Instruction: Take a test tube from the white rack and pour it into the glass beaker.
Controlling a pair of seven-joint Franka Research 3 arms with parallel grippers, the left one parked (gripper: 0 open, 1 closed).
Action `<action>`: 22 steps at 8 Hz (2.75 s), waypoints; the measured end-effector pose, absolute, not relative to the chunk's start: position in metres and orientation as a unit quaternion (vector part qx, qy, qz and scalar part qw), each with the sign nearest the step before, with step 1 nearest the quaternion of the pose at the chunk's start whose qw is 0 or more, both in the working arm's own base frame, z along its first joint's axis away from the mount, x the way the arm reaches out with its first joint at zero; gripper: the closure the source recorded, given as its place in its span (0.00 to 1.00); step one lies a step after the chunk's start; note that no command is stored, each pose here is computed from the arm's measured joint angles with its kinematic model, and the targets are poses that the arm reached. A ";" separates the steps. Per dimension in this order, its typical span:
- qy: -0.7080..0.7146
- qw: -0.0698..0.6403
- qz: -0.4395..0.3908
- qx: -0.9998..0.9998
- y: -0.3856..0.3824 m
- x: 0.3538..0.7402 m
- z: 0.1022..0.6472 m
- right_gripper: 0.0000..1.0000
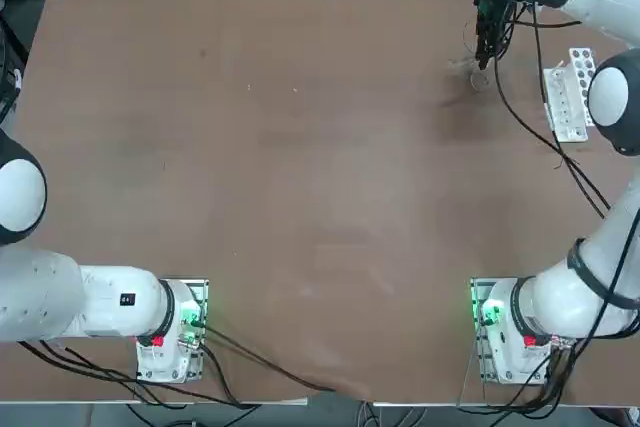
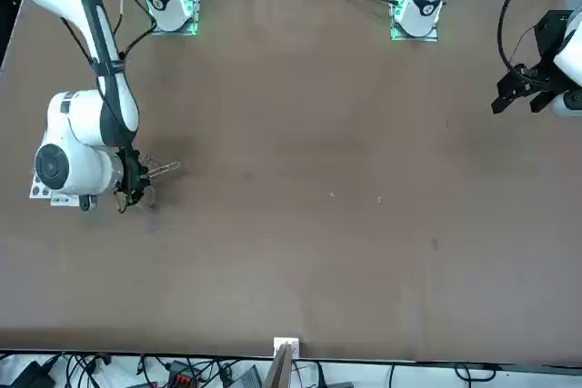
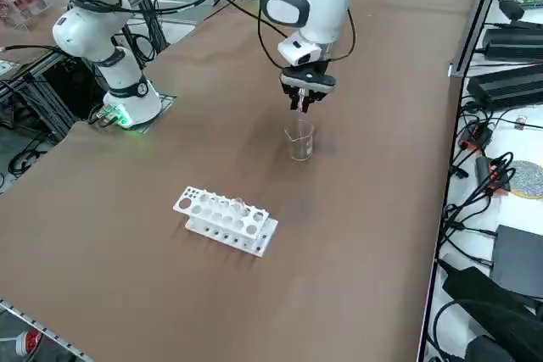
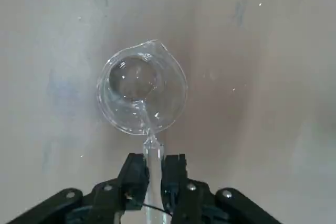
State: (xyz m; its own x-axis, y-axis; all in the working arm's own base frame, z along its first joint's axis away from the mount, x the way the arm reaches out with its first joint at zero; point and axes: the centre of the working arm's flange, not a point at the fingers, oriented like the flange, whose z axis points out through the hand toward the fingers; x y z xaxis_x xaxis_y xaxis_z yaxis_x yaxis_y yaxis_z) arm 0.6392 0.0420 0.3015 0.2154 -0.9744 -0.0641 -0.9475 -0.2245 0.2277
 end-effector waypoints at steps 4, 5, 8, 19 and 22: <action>-0.620 0.056 -0.102 0.776 0.031 0.641 0.302 0.81; -0.622 0.051 -0.105 0.774 0.028 0.641 0.302 0.81; -0.625 0.032 -0.116 0.771 0.018 0.642 0.304 0.81; -0.634 0.024 -0.117 0.764 0.007 0.640 0.311 0.81; -0.628 0.056 -0.086 0.771 -0.007 0.636 0.334 0.81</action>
State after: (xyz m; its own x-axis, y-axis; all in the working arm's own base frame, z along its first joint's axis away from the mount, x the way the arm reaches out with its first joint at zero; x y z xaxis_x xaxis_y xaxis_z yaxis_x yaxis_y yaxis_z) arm 0.6361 -0.0073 0.3336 0.1951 -0.9788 -0.0627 -0.9594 -0.2037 0.1953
